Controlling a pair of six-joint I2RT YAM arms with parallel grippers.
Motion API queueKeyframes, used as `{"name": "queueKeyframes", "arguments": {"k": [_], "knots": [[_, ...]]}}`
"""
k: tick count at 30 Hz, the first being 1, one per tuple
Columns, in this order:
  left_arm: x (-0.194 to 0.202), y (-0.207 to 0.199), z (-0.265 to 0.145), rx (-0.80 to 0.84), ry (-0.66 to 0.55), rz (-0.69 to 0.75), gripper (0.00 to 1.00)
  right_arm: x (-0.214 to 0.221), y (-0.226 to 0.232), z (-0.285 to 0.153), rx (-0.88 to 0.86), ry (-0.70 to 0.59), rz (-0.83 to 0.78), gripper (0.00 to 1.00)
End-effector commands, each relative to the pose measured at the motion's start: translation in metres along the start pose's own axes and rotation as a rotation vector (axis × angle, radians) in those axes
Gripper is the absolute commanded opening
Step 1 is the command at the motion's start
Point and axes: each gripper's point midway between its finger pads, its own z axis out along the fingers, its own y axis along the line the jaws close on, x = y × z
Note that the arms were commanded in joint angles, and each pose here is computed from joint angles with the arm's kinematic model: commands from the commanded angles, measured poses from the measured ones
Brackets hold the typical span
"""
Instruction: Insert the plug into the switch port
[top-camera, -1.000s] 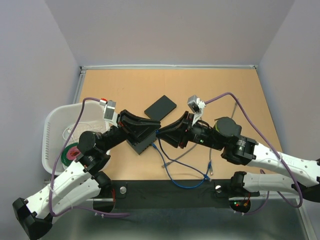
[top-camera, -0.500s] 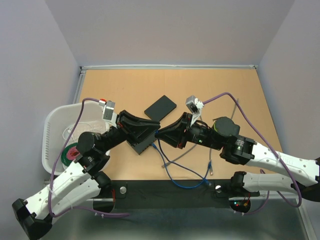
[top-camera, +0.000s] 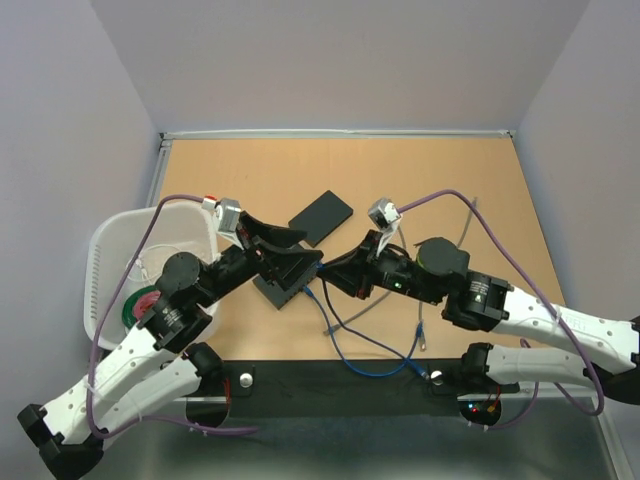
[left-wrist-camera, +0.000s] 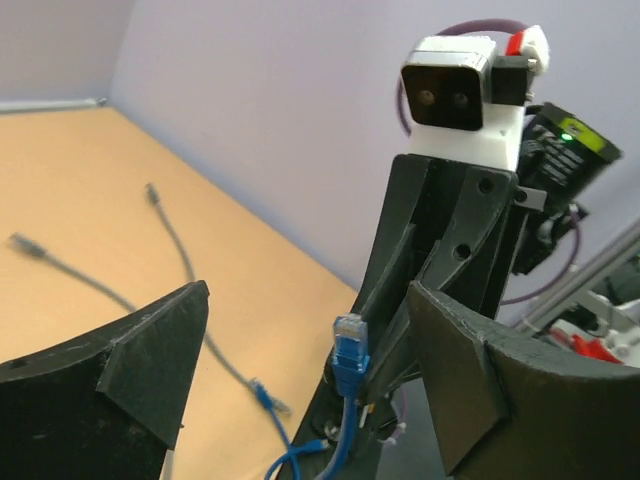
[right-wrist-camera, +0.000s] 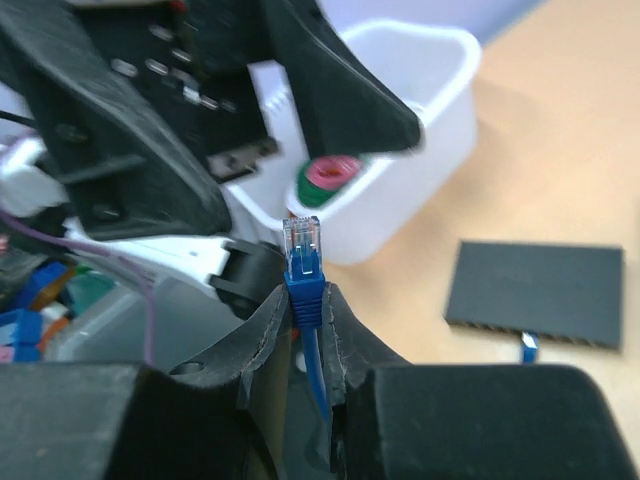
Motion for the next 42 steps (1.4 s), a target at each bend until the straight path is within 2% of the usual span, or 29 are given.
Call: {"name": "queueKeyframes", "arguments": {"k": [1,5,7,12,16,25,31,36,42], "knots": [[-0.018,0.027,-0.013,-0.199,-0.033,0.097,0.93,0.014,-0.034,0.004,0.175,0.070,-0.036,0.01],[-0.020,0.068,-0.023,-0.437,-0.024,0.116,0.92,0.049,-0.079,0.007,0.383,0.223,-0.108,0.00],[-0.009,0.095,-0.031,-0.573,0.028,0.123,0.91,0.071,-0.099,0.012,0.459,0.303,-0.146,0.00],[0.020,0.137,-0.033,-0.757,0.164,0.141,0.91,0.119,-0.142,0.016,0.625,0.486,-0.231,0.00],[0.034,0.163,-0.031,-0.846,0.214,0.133,0.91,0.158,-0.163,0.018,0.675,0.598,-0.242,0.00],[0.052,0.221,-0.038,-0.887,0.252,0.034,0.90,0.203,-0.197,0.023,0.708,0.738,-0.234,0.00],[0.066,0.252,-0.042,-0.883,0.275,-0.017,0.88,0.212,-0.203,0.035,0.656,0.753,-0.200,0.00],[0.081,0.279,-0.045,-0.890,0.308,-0.118,0.86,0.226,-0.212,0.037,0.651,0.779,-0.171,0.00],[0.090,0.299,-0.049,-0.933,0.336,-0.149,0.82,0.229,-0.219,0.041,0.644,0.777,-0.153,0.00]]}}
